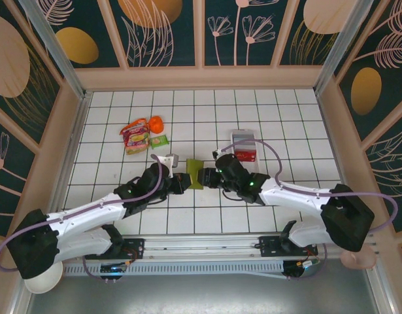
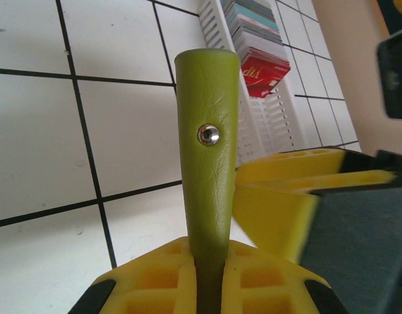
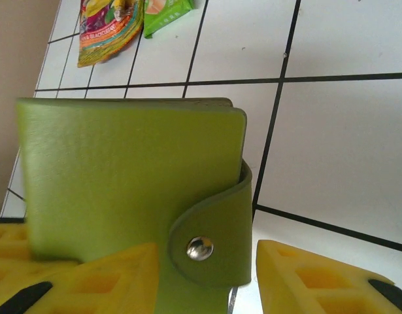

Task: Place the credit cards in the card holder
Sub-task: Open the button on the card holder.

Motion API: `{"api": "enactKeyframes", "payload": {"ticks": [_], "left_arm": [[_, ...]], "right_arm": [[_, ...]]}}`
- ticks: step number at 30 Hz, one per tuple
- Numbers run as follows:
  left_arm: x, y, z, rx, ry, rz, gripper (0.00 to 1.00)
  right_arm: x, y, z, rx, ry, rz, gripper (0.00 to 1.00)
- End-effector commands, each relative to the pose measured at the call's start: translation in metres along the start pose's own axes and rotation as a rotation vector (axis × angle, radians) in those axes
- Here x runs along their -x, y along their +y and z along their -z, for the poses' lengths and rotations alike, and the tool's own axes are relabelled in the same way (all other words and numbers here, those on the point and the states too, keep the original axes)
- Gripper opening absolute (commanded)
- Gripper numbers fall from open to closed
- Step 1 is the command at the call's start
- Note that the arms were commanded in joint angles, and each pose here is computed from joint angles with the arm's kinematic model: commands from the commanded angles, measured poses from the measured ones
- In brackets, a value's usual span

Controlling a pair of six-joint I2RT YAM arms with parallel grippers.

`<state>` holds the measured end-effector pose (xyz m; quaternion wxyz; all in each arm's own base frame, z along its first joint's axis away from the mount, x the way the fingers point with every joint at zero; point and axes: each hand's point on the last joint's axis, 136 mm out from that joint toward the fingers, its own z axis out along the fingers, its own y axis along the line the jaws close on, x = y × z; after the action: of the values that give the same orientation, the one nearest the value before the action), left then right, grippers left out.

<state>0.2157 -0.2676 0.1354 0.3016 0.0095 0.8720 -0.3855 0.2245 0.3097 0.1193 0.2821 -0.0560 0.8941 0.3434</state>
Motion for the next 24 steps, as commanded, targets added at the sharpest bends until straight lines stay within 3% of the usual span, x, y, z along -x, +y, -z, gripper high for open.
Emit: {"api": "enactKeyframes", "payload": {"ticks": [1,19,24], "left_arm": [[0.013,-0.025,0.008,-0.090,-0.038,0.006,0.00],[0.009,-0.023,0.008,-0.092,-0.029,0.001,0.00],[0.011,-0.027,0.009,-0.105,-0.029,-0.003,0.00]], "right_arm": [[0.016,0.021,-0.002,0.054,-0.035,-0.014,0.44],[0.010,0.039,0.004,0.139,-0.024,-0.007,0.45],[0.007,0.029,0.000,0.089,-0.019,-0.007,0.41]]}}
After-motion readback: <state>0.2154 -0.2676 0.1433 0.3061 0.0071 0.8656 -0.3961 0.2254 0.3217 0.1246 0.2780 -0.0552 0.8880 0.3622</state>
